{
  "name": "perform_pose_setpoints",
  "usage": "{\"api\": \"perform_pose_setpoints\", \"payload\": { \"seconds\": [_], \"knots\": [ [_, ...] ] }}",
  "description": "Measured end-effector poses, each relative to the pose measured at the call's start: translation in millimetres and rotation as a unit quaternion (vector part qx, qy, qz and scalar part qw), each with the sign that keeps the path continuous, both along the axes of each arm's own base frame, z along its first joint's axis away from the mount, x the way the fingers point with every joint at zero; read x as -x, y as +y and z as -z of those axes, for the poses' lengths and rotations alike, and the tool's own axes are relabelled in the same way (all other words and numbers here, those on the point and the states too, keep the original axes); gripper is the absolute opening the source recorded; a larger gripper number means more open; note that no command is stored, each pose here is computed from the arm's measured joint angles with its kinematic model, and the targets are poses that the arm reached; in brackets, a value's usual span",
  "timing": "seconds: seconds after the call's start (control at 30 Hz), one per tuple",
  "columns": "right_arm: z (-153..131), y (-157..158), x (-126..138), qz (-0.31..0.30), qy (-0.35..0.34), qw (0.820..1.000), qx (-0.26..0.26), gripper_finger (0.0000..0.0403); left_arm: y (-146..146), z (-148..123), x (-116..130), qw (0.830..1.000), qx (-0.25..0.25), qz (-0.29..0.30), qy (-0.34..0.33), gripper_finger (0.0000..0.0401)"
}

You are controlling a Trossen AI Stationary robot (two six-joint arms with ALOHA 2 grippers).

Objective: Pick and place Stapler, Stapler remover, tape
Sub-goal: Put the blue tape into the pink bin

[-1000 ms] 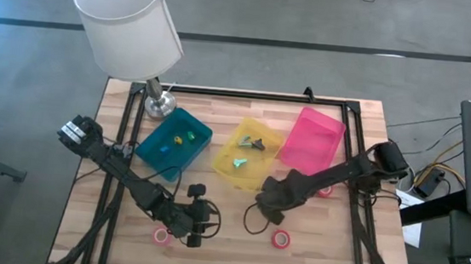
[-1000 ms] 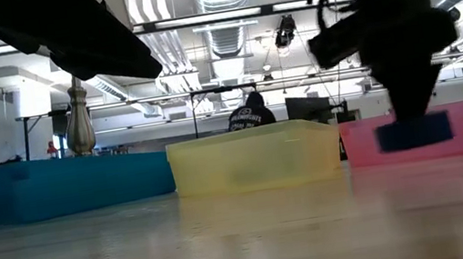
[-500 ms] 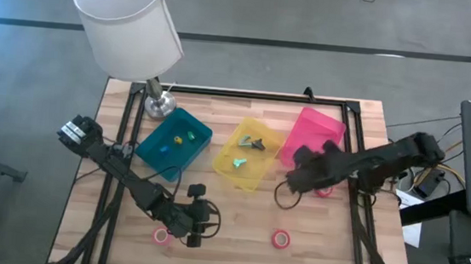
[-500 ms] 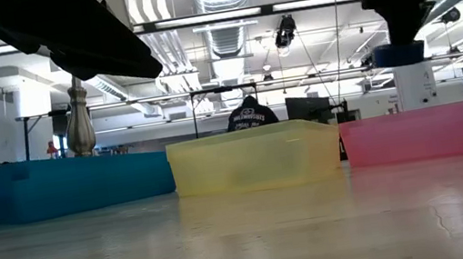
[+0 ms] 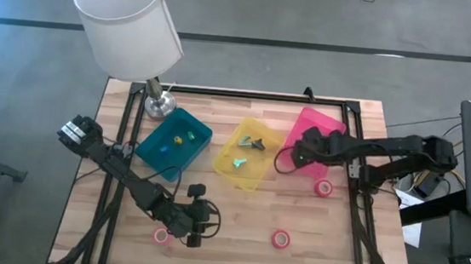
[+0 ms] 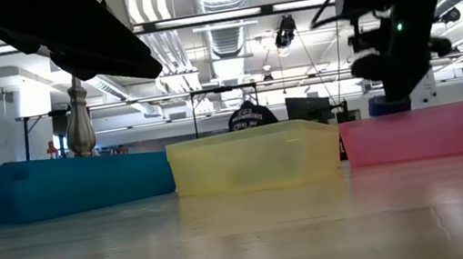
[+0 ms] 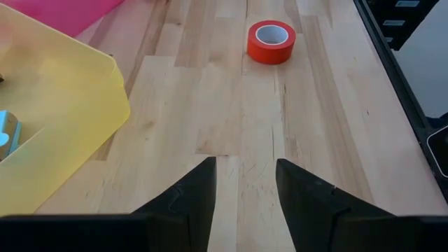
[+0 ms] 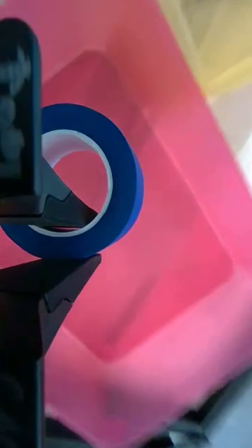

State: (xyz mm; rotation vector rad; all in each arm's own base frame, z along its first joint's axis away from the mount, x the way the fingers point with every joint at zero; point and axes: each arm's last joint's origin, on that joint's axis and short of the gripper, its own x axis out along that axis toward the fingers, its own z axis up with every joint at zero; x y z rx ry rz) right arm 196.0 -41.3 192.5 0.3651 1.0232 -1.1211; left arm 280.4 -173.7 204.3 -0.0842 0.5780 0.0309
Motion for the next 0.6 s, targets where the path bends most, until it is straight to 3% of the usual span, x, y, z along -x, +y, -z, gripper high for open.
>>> {"api": "perform_pose_setpoints", "payload": {
  "seconds": [0.33, 0.6],
  "knots": [
    [24.2, -32.5, 16.2, 0.051, 0.004, 0.998, -0.045, 0.0059, 0.4, 0.0, -0.3, 1.000, -0.002, 0.001, 0.000, 0.0153],
    [33.9, -36.0, 17.2, 0.019, -0.006, 0.998, -0.060, 0.0093, 0.4, 0.0, -0.3, 1.000, -0.002, 0.001, 0.000, 0.0151]
  ]
}}
